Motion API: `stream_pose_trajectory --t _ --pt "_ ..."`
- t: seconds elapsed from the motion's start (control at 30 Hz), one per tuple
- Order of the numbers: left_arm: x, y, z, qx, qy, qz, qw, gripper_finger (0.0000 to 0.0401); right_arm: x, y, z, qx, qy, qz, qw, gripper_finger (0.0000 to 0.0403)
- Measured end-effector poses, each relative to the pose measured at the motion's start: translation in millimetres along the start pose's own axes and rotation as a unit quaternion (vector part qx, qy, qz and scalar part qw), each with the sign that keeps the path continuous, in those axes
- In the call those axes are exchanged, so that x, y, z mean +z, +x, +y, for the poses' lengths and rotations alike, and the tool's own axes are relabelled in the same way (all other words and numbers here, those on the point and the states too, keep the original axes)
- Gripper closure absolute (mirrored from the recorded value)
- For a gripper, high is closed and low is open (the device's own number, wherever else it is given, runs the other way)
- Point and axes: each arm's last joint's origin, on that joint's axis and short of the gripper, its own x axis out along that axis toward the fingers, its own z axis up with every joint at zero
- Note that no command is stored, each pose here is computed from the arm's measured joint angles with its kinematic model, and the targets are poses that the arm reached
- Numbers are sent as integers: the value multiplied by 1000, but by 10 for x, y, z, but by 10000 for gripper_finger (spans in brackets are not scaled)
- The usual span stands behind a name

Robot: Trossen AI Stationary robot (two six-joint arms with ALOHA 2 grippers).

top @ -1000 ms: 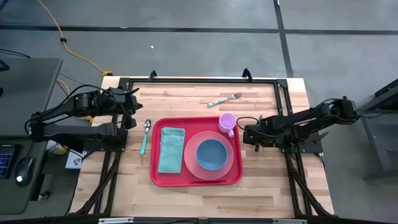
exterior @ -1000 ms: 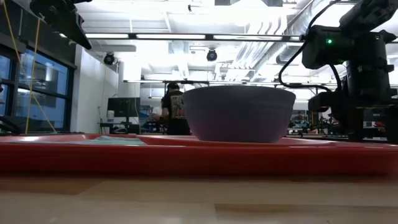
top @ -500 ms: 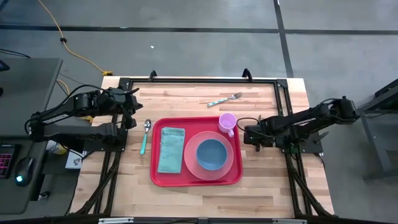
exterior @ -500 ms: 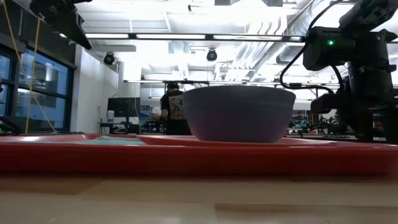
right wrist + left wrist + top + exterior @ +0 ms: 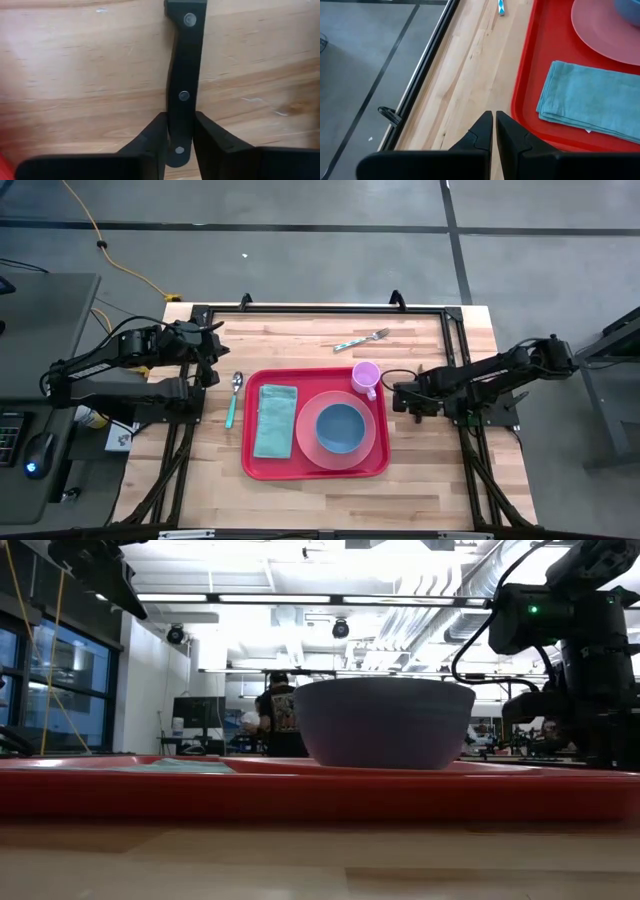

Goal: Set up tray
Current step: Put the black knife on top of the blue napkin

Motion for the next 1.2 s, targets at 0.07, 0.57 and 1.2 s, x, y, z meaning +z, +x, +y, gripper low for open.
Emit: stream_pose_trajectory --t 0.07,0.57,1.2 --pt "0 0 0 0 0 0 1000 348 0 -1 5 2 0 0 1000 347" --pt "0 0 0 0 0 0 1000 348 -10 -41 81 27 -19 -10 999 370" --pt "0 0 -1 -2 0 0 1000 348 -29 -177 208 49 -41 -29 998 370"
